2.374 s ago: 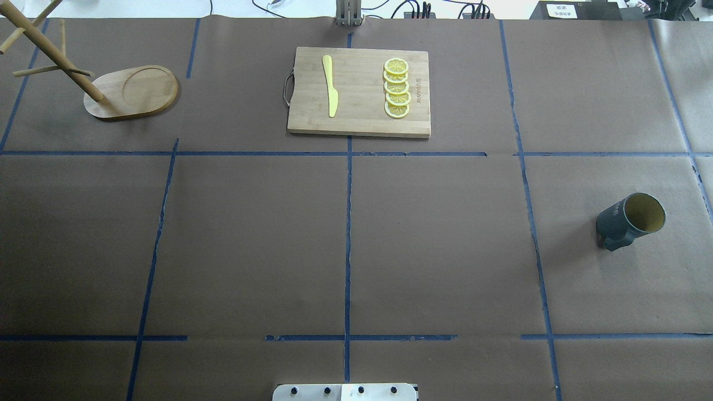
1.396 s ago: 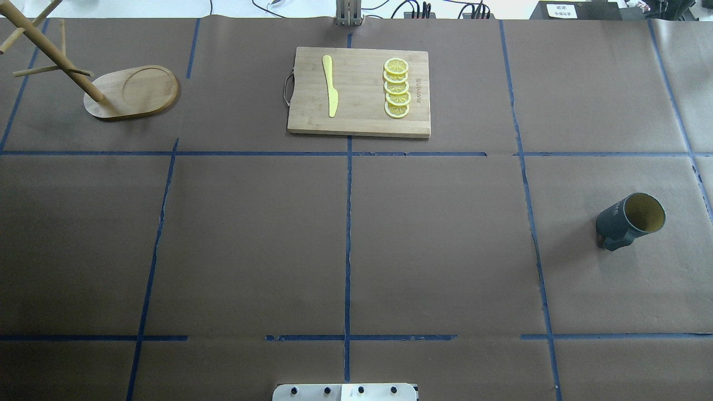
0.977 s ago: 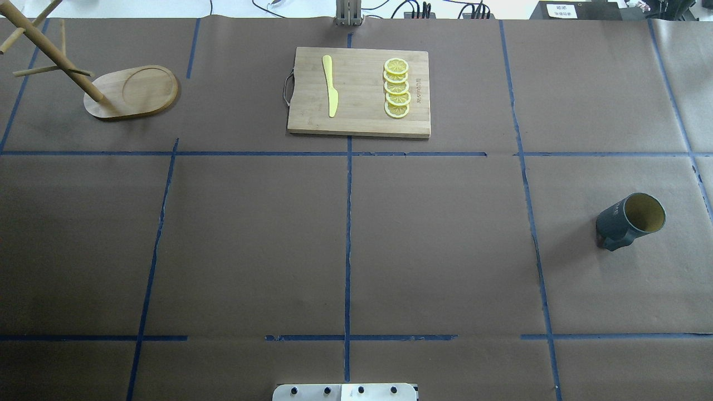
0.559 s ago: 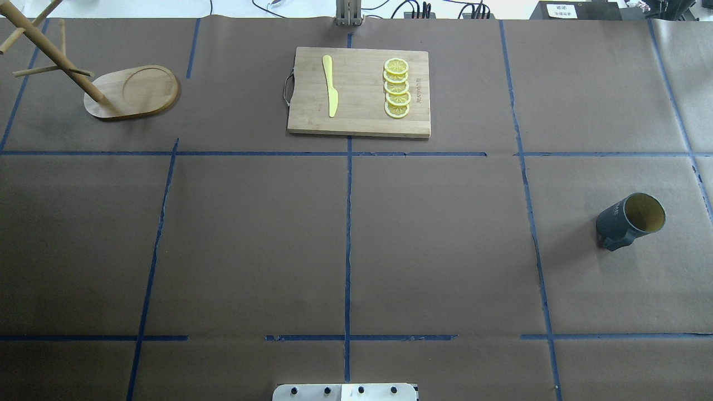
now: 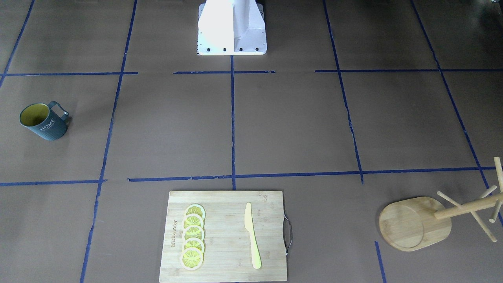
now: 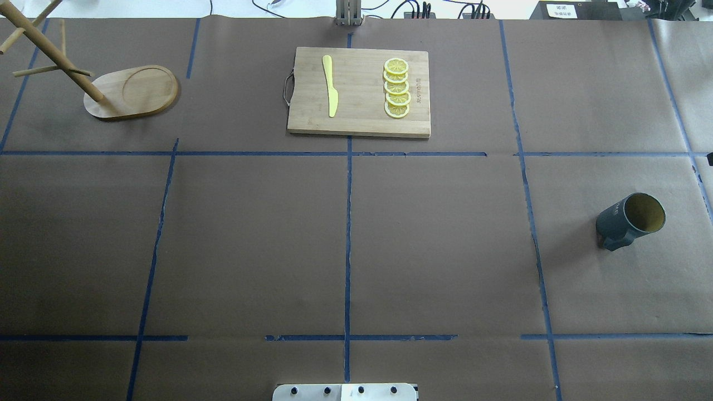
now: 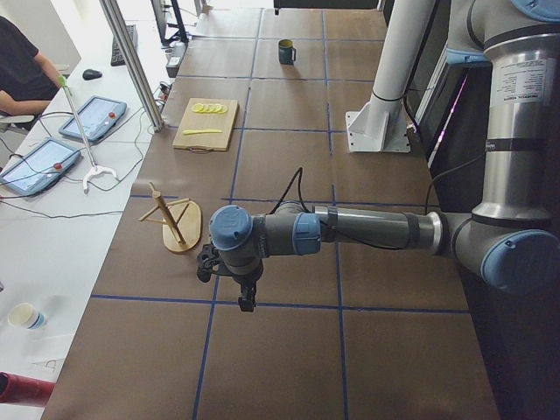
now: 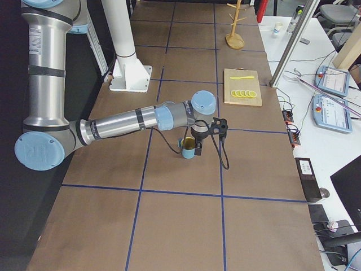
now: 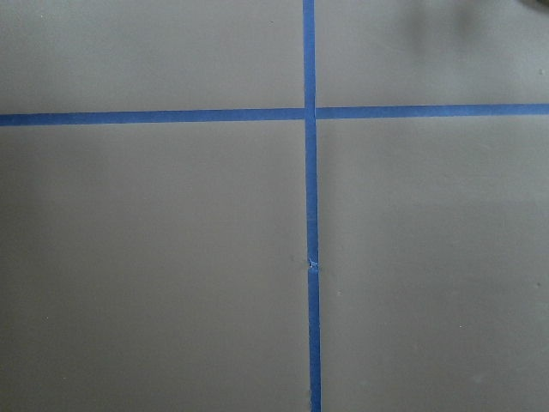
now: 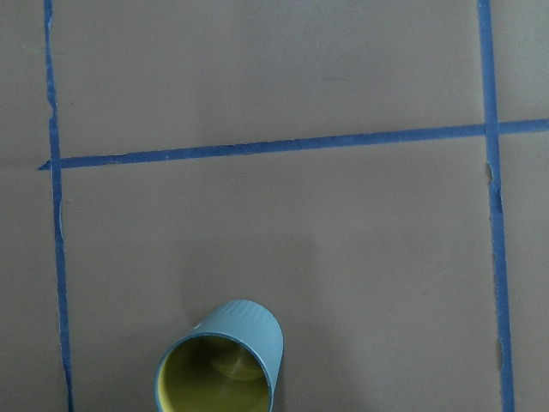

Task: Hang cup on storage rack
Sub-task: 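Lower the right gripper over the teal mug's rim, then grasp the teal mug by its rim with the right gripper and lift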

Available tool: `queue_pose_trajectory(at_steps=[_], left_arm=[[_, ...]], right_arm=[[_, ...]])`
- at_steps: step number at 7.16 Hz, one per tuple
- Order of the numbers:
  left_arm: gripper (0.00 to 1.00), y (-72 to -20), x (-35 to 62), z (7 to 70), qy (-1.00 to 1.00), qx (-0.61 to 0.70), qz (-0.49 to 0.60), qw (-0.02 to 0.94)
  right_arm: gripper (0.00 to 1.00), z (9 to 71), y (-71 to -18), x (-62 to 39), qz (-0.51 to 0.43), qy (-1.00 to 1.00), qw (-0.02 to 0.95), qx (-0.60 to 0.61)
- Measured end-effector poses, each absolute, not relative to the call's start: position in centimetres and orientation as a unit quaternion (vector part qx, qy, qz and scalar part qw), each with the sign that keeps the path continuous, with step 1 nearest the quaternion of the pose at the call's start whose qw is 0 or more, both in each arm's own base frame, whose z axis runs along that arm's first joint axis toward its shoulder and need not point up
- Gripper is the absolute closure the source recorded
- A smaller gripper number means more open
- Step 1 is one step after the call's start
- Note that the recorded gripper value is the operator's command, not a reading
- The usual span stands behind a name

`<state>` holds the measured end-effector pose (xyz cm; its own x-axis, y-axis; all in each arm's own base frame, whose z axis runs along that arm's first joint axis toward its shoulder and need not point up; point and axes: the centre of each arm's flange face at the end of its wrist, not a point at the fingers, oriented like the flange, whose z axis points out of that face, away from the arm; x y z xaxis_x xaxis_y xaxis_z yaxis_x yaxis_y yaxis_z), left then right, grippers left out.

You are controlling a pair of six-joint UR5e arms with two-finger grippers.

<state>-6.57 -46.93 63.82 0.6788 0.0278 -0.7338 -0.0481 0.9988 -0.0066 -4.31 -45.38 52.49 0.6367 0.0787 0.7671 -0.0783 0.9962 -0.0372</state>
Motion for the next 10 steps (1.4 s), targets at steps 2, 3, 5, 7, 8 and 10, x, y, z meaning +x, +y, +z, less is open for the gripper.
queue_pose_trajectory(at_steps=[2, 3, 5, 7, 8, 10], left_arm=[[0.0, -46.9, -6.6, 63.7, 0.4, -0.011, 0.021, 0.916], [0.0, -47.0, -6.6, 63.7, 0.4, -0.011, 0.021, 0.916], [0.0, -47.0, -6.6, 63.5, 0.4, -0.01, 0.021, 0.916], [0.0, -46.9, -6.6, 63.5, 0.4, -0.009, 0.023, 0.916], [0.0, -46.8, -6.6, 63.6, 0.4, -0.01, 0.023, 0.916], [0.0, -46.7, -6.6, 63.7, 0.4, -0.01, 0.023, 0.916]], right_arm=[[0.0, 54.7, -42.7, -7.9, 0.06, -0.419, 0.906, 0.017], [0.0, 56.3, -41.9, -9.5, 0.053, -0.418, 0.907, 0.02], [0.0, 58.0, -41.3, -11.7, 0.041, -0.414, 0.909, 0.011], [0.0, 58.3, -41.8, -13.0, 0.04, -0.413, 0.91, 0.006], [0.0, 58.5, -42.2, -13.5, 0.037, -0.412, 0.91, 0.004], [0.0, 59.1, -42.9, -14.8, 0.031, -0.41, 0.911, -0.003]])
